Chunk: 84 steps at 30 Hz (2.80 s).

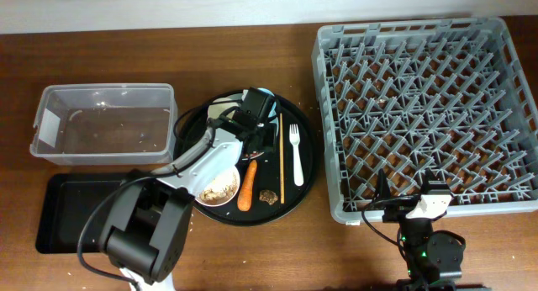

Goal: Sort waste into correct bins and load items into the dishwasher rack
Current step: 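Grasp the tissues with the left gripper and drop them in the clear bin, then move the left gripper back and grasp the red snack wrapper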

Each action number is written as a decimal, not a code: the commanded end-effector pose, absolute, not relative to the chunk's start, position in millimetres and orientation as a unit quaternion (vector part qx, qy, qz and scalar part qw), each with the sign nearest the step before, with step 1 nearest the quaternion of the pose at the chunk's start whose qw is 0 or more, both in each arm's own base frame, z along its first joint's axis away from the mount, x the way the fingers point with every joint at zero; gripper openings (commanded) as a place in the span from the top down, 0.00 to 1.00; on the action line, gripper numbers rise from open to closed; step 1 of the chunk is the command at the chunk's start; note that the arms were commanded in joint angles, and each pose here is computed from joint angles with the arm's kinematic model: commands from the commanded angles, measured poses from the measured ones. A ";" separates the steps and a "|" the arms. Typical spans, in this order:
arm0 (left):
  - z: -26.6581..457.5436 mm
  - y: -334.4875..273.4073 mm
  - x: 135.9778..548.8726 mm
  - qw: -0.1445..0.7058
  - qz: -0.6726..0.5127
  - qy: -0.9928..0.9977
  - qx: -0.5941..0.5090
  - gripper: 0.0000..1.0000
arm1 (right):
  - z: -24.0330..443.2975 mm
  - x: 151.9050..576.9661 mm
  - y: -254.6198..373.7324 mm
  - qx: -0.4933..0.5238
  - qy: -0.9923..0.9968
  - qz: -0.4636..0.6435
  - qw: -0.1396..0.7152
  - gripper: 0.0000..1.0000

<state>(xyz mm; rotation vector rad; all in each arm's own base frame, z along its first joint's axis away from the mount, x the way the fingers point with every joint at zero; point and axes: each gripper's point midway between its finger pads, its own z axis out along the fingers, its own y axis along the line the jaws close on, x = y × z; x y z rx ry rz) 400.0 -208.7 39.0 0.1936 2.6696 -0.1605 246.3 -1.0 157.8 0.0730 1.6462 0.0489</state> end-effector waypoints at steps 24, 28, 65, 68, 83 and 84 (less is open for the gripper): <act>213.2 -130.4 360.8 0.346 -0.077 0.935 -0.020 1.00 | 155.3 246.1 -1.7 0.036 0.734 0.021 0.678 0.01; 228.2 -11.5 375.5 0.375 0.005 0.913 -0.164 1.00 | 155.3 246.1 -1.7 0.036 0.734 0.021 0.678 0.01; 187.6 -148.5 317.1 0.243 -0.115 0.963 0.032 0.43 | 155.3 246.1 -1.7 0.036 0.734 0.021 0.678 0.01; 156.8 -187.4 323.1 0.231 -0.095 0.965 0.077 0.43 | 155.3 246.1 -1.7 0.036 0.734 0.021 0.678 0.01; 69.2 -174.8 351.6 0.180 0.050 0.953 0.237 0.44 | 155.3 246.1 -1.7 0.036 0.734 0.021 0.678 0.01; 65.1 -175.0 350.3 0.176 0.048 0.956 0.230 0.44 | 155.3 246.1 -1.7 0.036 0.734 0.021 0.678 0.01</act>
